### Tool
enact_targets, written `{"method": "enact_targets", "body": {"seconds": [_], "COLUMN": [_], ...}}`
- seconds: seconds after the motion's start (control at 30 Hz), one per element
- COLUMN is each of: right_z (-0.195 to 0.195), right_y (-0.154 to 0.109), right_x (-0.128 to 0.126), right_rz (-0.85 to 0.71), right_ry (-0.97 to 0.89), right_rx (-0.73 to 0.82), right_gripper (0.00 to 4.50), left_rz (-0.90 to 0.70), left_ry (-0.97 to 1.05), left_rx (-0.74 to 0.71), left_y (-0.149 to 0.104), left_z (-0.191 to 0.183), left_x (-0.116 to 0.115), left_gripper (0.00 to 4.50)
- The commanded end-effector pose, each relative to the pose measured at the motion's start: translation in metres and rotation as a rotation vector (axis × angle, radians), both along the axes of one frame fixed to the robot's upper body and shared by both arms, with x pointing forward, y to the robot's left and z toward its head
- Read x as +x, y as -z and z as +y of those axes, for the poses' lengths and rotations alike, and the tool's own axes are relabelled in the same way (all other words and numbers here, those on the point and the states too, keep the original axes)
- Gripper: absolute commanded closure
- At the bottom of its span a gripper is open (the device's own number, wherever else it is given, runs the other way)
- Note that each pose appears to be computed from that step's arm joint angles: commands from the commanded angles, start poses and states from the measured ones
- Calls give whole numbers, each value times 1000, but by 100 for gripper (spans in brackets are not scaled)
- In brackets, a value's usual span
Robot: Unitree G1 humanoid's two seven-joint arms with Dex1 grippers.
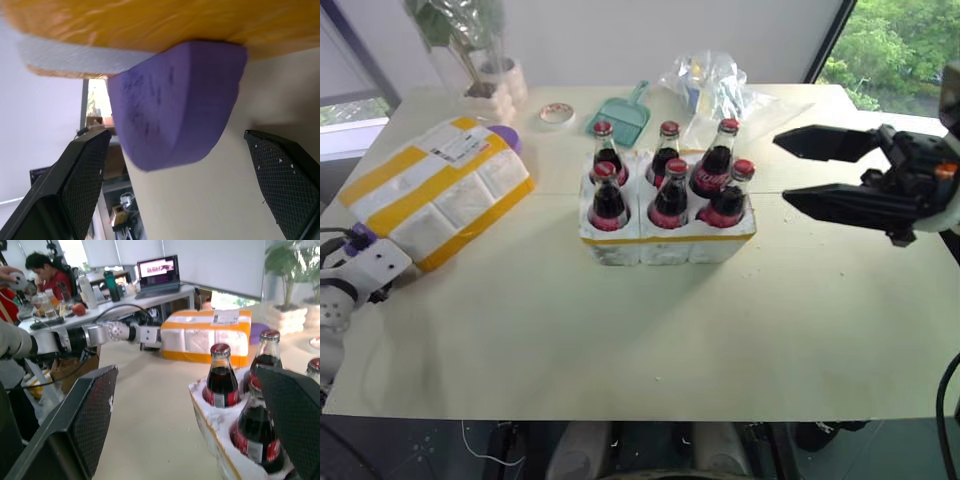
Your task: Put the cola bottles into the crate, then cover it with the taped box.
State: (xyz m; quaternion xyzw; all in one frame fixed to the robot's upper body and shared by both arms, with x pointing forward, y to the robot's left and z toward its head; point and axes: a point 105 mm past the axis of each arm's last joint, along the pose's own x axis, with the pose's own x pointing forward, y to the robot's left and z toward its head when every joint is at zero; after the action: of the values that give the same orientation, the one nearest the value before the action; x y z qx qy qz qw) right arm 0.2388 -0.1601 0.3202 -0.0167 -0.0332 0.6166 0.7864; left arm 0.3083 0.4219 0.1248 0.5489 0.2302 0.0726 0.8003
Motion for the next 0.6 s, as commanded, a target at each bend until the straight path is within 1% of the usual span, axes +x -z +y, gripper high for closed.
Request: {"method": "enact_targets", "body": {"seconds": [0.03, 0.07, 0.17, 0.3, 0.33, 0.4, 0.47, 0.57, 0.6], "right_z": [-1, 0, 1, -2, -5, -10, -15, -19, -20], "right_y": [-13, -14, -13, -9, -7, -6, -4, 0, 2], "right_x": [-11, -13, -13, -11, -11, -10, -7, -3, -2], "right_rz": [-35, -37, -68, -52, -25, 4, -12, -25, -23], "right_ry": [-22, -26, -4, 14, 17, 29, 63, 102, 104], "right_rx": [13, 10, -5, -14, -15, -27, -52, -80, -82], "right_gripper": [0, 0, 0, 0, 0, 0, 0, 0, 0], "left_rz": [-18, -18, -24, -63, -87, -137, -208, -325, -358], "left_ry": [27, 27, 21, 12, 10, 13, 37, 104, 131], "left_rx": [-8, -1, 25, 73, 87, 103, 126, 156, 153], "left_y": [-5, -6, -9, -27, -38, -60, -91, -141, -154], "left_z": [-2, -1, 2, 8, 10, 11, 6, -12, -20], "left_x": [7, 7, 9, 7, 6, 5, 7, 13, 15], "left_gripper": [136, 196, 334, 334, 334, 334, 334, 334, 334]}}
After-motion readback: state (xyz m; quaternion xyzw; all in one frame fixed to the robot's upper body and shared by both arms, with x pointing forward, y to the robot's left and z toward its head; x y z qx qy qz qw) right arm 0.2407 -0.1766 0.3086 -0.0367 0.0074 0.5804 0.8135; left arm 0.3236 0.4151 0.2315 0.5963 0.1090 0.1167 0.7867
